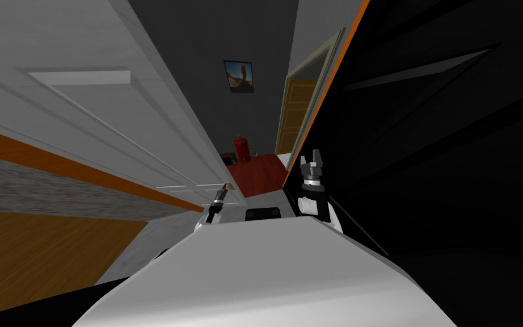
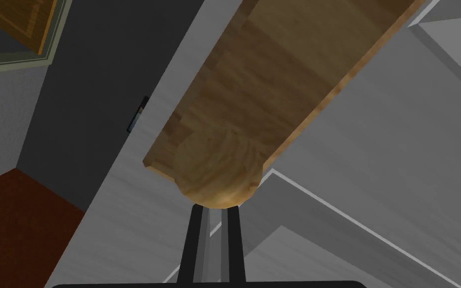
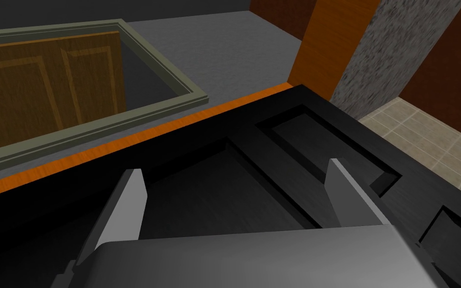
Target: Pull the door open
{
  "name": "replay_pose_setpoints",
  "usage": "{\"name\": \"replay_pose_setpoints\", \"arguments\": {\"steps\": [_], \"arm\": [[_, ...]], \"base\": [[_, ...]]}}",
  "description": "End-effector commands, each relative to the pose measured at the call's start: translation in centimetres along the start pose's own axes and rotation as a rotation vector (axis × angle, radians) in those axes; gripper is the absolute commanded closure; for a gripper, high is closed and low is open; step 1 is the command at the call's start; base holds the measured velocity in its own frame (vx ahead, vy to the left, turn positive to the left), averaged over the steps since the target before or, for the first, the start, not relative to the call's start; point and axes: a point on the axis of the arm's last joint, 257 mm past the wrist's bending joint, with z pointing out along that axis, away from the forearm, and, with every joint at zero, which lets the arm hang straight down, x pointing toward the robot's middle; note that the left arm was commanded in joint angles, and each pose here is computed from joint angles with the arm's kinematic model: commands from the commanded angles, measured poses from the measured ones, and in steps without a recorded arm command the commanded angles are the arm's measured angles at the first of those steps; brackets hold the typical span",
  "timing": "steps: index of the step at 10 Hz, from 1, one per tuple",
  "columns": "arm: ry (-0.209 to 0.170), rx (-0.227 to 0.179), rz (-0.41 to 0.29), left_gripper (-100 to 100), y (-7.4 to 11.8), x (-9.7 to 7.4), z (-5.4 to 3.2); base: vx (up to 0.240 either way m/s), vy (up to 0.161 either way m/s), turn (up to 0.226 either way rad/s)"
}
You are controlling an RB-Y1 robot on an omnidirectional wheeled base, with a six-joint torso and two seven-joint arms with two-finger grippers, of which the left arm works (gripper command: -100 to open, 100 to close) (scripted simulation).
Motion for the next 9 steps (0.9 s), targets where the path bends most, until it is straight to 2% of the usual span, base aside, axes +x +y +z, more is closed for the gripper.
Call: {"name": "replay_pose_setpoints", "arguments": {"steps": [1, 2, 7, 8, 9], "arm": [[0.031, 0.001, -0.045, 100, -0.7, 1.8, -0.37], [0.0, -0.006, -0.062, -100, -0.3, 0.1, 0.11], [-0.002, -0.022, -0.227, -100, -0.8, 0.8, 0.71], [-0.002, -0.022, -0.234, -100, -0.8, 0.8, 0.71], [-0.003, -0.027, -0.282, -100, -0.9, 1.0, 0.86]], "base": [[-0.026, 0.012, -0.001], [-0.057, 0.022, -0.002], [-0.089, 0.002, -0.023], [-0.052, 0.021, -0.007], [-0.058, 0.022, -0.01]]}}
